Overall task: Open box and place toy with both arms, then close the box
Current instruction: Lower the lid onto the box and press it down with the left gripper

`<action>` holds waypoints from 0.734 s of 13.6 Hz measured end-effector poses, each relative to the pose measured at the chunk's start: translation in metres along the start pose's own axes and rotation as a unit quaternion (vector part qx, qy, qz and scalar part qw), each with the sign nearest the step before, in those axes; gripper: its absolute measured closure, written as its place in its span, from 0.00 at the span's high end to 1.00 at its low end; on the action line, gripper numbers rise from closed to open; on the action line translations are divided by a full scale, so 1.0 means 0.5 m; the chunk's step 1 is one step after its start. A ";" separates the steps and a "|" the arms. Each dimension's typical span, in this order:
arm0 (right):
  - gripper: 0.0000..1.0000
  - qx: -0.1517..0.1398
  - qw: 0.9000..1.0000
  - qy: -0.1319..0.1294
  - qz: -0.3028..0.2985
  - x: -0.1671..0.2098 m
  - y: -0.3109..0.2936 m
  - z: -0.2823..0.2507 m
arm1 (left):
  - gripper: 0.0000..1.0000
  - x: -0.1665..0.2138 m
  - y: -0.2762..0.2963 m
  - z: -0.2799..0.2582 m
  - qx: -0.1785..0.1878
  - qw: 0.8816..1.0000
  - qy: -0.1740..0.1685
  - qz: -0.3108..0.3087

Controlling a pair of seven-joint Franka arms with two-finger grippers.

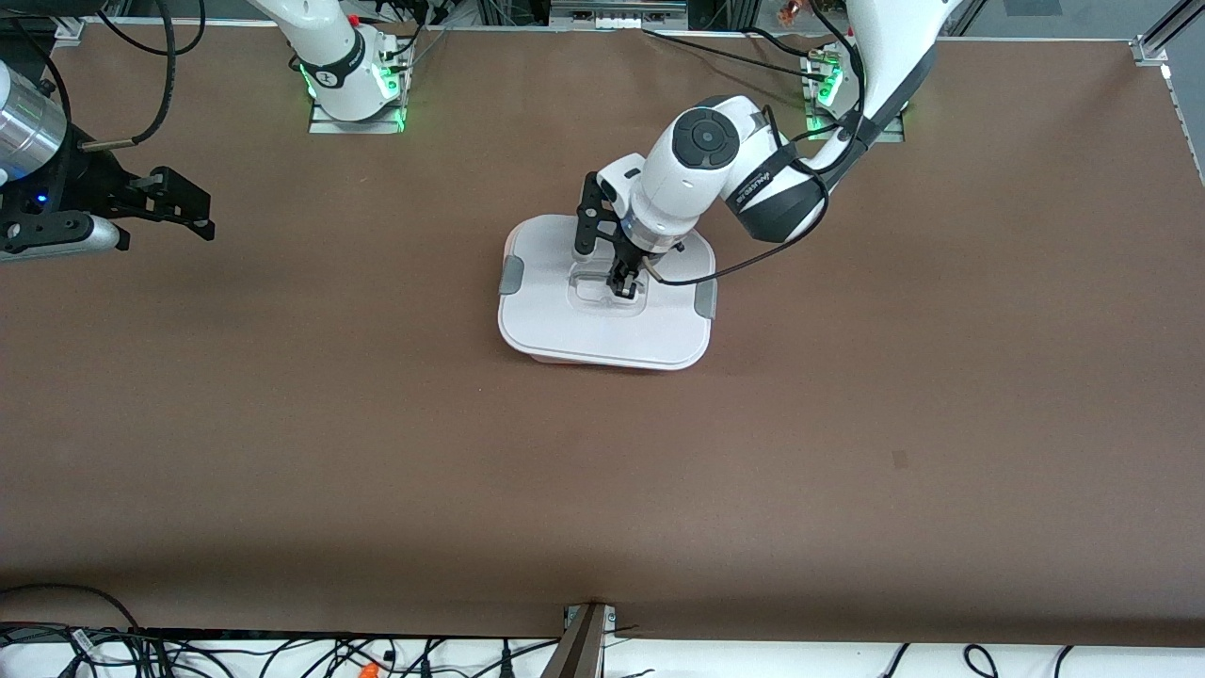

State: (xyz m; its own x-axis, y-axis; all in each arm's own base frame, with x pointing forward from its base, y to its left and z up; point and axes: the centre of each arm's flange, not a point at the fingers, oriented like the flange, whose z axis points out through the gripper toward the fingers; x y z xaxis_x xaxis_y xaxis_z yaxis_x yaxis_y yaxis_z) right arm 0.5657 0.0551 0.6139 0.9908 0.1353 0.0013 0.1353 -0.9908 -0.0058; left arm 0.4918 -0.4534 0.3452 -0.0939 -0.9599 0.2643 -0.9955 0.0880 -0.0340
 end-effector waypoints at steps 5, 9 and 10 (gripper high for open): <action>1.00 0.000 1.000 0.000 0.000 0.000 0.001 0.000 | 0.07 0.000 0.001 0.001 0.000 1.000 0.000 -0.008; 1.00 0.000 1.000 0.000 0.001 0.000 0.001 0.000 | 0.07 0.001 0.003 0.001 -0.001 0.999 0.000 -0.036; 1.00 0.000 1.000 0.000 0.001 0.000 0.002 0.000 | 0.07 0.001 0.002 0.001 0.000 0.999 0.001 -0.038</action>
State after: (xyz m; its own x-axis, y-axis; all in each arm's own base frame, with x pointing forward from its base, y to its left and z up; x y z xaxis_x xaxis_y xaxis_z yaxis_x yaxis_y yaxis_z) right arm 0.5658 0.0544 0.6138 0.9910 0.1339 0.0015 0.1339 -0.9910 -0.0057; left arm 0.4908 -0.4538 0.3449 -0.0174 -0.9634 0.2673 -0.9998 0.0143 -0.0135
